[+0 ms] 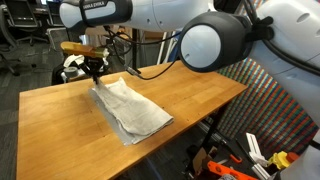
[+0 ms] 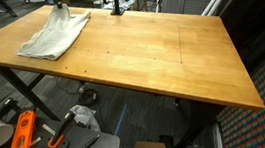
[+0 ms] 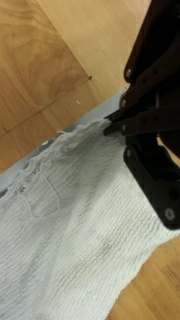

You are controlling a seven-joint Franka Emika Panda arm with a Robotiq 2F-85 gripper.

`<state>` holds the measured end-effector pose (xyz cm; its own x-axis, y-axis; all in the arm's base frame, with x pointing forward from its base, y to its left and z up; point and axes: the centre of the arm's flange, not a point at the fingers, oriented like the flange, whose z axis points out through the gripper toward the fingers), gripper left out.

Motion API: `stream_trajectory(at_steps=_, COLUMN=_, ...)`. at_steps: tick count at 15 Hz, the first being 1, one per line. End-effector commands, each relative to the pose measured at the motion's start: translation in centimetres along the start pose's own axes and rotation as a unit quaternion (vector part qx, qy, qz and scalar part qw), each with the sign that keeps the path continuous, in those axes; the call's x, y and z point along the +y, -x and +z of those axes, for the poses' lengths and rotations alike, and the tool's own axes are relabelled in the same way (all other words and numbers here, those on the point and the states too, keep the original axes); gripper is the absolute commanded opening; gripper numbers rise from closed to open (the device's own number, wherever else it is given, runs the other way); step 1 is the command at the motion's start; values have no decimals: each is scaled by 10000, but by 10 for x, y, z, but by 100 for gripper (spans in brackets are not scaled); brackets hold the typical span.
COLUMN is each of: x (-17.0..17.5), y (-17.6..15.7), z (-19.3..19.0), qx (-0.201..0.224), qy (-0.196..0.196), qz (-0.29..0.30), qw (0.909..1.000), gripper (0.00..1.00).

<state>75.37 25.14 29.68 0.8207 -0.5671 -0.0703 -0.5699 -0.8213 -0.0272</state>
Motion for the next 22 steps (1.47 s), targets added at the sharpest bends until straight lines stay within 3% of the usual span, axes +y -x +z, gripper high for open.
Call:
stream_trajectory(at_steps=1, x=0, y=0, z=0, qx=0, qy=0, qz=0, qw=10000, gripper=4)
stream_trajectory(at_steps=8, x=0, y=0, z=0, qx=0, qy=0, qz=0, qw=10000, gripper=4)
stream_trajectory(at_steps=9, x=2, y=0, z=-1, qx=-15, qy=2, qz=-29, qw=10000, gripper=29)
stream_trajectory(at_steps=11, x=4, y=0, z=1, qx=-47, qy=99, qz=-119, qw=9999, gripper=36)
stream_trajectory(at_steps=14, x=11, y=0, z=0, qx=-61, qy=272, qz=-316, qw=9991, gripper=59)
stream_trajectory(at_steps=19, x=25, y=-9, z=-6, qx=331, qy=717, qz=-1018, qw=9917, gripper=97)
stream_trajectory(at_steps=22, x=30, y=-7, z=-20, qx=364, qy=720, qz=-1417, qw=9866, gripper=100)
